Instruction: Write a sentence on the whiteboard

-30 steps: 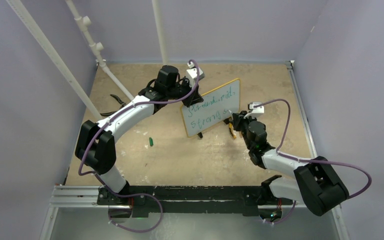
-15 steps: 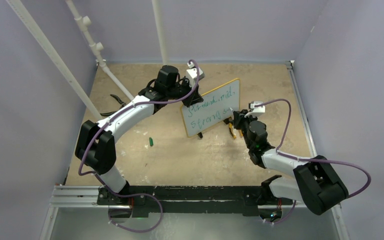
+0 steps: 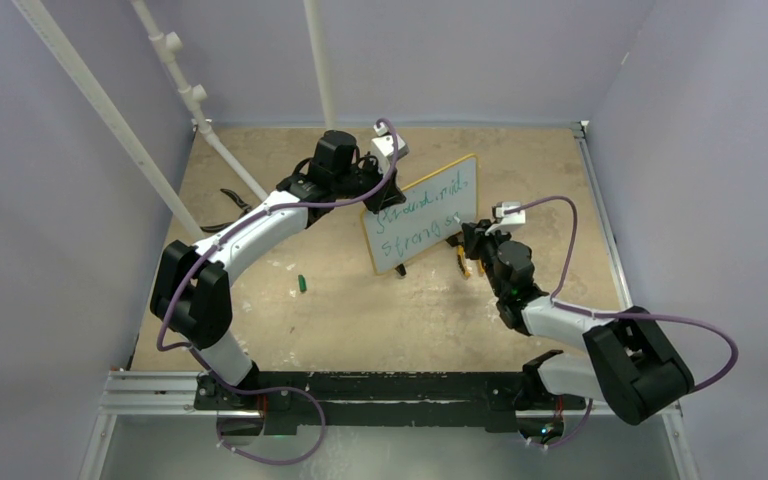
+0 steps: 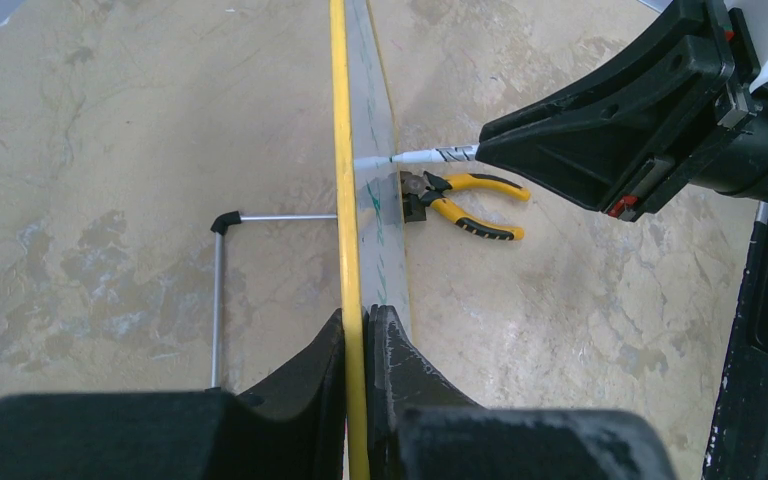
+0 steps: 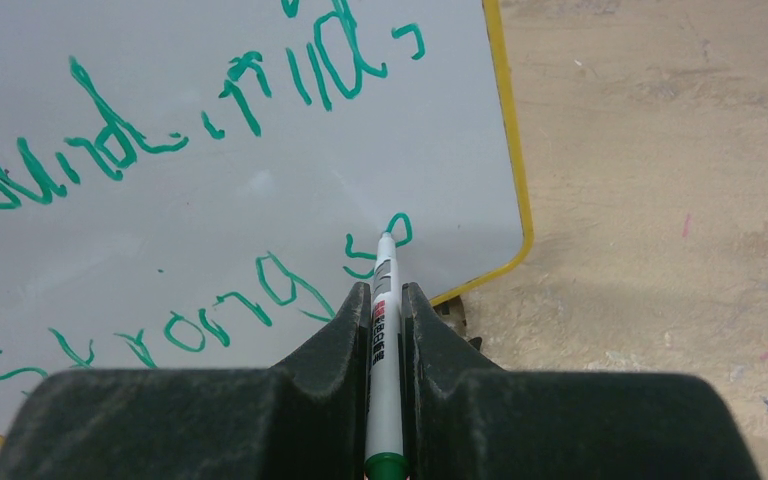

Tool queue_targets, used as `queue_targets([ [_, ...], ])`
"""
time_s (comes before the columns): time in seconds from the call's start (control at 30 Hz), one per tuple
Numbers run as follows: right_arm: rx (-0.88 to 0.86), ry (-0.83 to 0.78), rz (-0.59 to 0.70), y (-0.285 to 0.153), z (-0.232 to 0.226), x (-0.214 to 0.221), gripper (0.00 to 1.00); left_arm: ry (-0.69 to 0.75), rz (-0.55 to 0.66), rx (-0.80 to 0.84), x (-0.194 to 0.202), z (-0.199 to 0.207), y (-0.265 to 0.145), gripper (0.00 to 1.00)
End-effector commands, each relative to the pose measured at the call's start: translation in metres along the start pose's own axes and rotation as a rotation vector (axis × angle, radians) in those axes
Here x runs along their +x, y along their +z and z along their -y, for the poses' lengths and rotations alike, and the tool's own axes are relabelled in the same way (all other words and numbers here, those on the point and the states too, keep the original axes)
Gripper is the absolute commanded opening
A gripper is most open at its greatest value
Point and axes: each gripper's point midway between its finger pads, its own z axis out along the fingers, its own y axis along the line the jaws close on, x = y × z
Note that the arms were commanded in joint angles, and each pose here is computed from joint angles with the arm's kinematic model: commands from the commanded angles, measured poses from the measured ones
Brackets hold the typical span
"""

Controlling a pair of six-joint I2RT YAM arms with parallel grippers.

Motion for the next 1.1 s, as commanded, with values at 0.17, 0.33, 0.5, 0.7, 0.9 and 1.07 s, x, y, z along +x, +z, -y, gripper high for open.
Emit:
queue_targets([
  [0.17, -0.039, 0.013, 0.012, 0.008, -0.013, -0.011, 0.0, 0.02, -0.056, 0.023, 0.019, 0.005, -0.005, 0.0],
  [0.33, -0.003, 0.017, 0.013, 0.007, -0.006, -0.012, 0.0, 0.018, -0.055, 0.019, 0.019, 0.004, -0.005, 0.0],
  [0.5, -0.016, 0.02, 0.02, 0.003, -0.009, -0.016, 0.0, 0.01, -0.046, 0.019, 0.014, 0.005, -0.006, 0.0],
  [0.7, -0.009, 0.042, 0.128, -0.018, -0.004, -0.047, 0.0, -0.011, -0.001, 0.015, -0.006, 0.005, -0.005, 0.43],
  [0.9, 0.012, 0.066, 0.215, -0.04, 0.003, -0.073, 0.0, -0.018, -0.009, 0.019, -0.023, 0.008, 0.012, 0.73],
  [1.07, 0.034, 0.074, 0.227, -0.046, 0.007, -0.079, 0.0, -0.024, -0.033, 0.024, -0.027, 0.009, 0.04, 0.76],
])
